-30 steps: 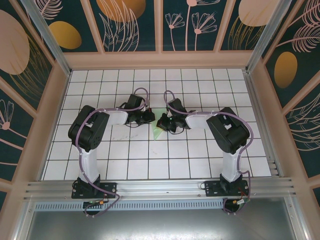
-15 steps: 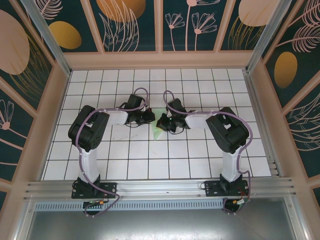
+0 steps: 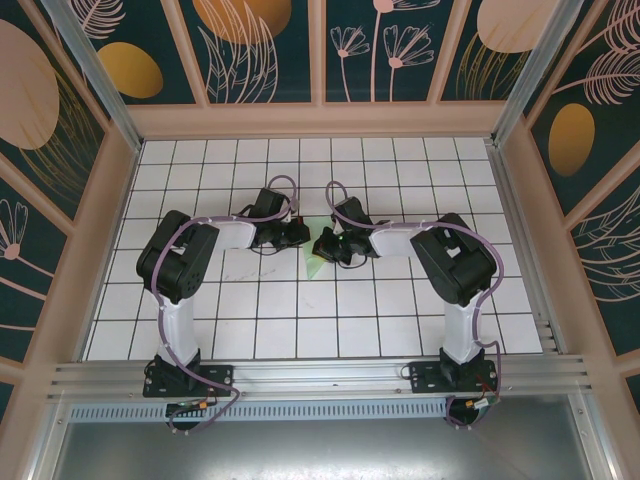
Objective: Fold a paper plane with a square sheet of paper (pick it up from the middle)
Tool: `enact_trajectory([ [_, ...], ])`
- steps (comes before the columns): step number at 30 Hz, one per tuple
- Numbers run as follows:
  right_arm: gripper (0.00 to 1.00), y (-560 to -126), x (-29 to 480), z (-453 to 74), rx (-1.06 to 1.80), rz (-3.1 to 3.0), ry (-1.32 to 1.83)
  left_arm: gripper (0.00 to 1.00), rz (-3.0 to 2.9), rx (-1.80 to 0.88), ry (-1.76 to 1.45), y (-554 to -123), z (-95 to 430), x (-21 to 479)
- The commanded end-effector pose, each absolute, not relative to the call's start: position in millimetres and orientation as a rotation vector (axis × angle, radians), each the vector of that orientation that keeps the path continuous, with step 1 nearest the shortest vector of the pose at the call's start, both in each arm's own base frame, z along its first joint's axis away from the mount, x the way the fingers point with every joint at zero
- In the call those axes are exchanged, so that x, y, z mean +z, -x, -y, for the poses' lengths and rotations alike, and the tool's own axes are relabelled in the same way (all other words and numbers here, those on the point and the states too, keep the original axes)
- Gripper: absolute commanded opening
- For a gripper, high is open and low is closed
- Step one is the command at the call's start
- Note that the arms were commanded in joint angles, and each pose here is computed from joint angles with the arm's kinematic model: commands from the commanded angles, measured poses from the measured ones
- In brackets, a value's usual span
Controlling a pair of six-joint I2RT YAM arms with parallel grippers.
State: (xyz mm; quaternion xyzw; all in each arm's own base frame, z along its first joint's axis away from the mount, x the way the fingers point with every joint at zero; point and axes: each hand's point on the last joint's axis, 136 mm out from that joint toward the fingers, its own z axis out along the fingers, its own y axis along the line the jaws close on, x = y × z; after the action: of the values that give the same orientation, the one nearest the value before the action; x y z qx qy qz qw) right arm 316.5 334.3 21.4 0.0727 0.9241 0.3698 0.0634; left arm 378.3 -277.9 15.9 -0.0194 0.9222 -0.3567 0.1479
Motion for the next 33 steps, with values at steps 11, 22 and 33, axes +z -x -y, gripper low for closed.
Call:
enact_trajectory([
  [11,0.07,-320,26,-348,1.165,-2.758,-0.125,0.05,-2.738,-0.988,0.060,-365,273,-7],
  [22,0.07,-320,21,-347,1.150,-2.769,-0.120,0.05,-2.738,-0.988,0.059,-365,273,-8],
  [33,0.08,-318,11,-342,1.104,-2.802,-0.132,0.05,-2.731,-0.982,0.065,-367,273,-5],
])
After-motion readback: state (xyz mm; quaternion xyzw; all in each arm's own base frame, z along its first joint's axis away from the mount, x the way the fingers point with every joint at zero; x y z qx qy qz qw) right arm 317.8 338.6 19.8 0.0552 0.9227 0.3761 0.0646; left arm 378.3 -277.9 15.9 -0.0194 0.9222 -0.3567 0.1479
